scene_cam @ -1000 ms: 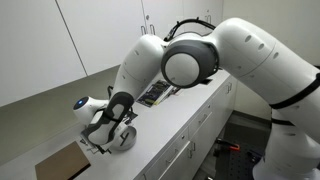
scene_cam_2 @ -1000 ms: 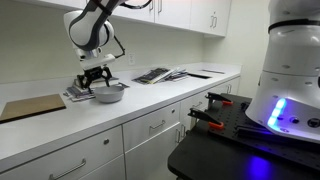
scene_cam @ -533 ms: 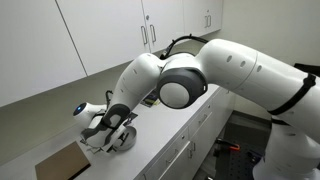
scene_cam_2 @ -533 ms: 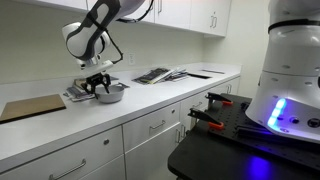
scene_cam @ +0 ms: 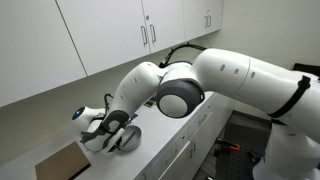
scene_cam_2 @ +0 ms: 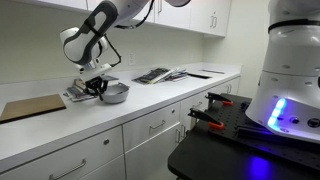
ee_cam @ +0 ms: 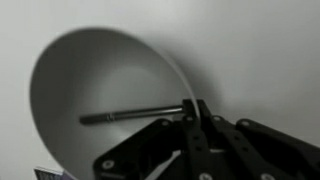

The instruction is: Move the grey bowl to the left

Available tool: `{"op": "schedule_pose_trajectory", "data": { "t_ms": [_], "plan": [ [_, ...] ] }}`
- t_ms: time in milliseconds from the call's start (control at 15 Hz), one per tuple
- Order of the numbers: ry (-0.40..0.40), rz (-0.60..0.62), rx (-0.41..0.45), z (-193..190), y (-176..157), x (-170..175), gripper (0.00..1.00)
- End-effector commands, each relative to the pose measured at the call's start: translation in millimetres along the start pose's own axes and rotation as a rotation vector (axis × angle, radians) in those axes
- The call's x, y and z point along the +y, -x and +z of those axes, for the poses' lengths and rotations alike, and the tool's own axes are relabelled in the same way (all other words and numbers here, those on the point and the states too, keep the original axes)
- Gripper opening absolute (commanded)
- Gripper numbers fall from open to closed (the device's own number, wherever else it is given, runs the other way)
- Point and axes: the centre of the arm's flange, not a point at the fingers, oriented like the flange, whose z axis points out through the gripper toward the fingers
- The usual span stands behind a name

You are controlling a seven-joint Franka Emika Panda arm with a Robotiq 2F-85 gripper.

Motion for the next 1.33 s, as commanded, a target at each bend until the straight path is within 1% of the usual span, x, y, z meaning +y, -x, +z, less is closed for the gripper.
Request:
{"op": "schedule_pose_trajectory", "data": {
  "t_ms": [0, 133, 267, 400, 467, 600, 733, 933, 1067, 1267],
  "plan": [
    [-0.018, -0.017, -0.021, -9, -7, -4, 0.0],
    [-0.041, -0.023, -0.014, -18, 2, -5, 0.01],
    [-0.07, -0.041, -0.031, -30, 13, -9, 0.01],
    [-0.091, -0.06, -0.06, -44, 25, -18, 0.01],
    [-0.109, -0.073, -0.09, -50, 33, -24, 0.01],
    [-0.101, -0.082, -0.137, -61, 51, -36, 0.01],
    [-0.082, -0.102, -0.163, -67, 68, -48, 0.01],
    [-0.097, -0.144, -0.142, -70, 88, -69, 0.01],
    [-0.127, -0.172, -0.11, -71, 100, -83, 0.01],
    [-0.16, -0.191, -0.03, -69, 113, -105, 0.01]
  ]
}}
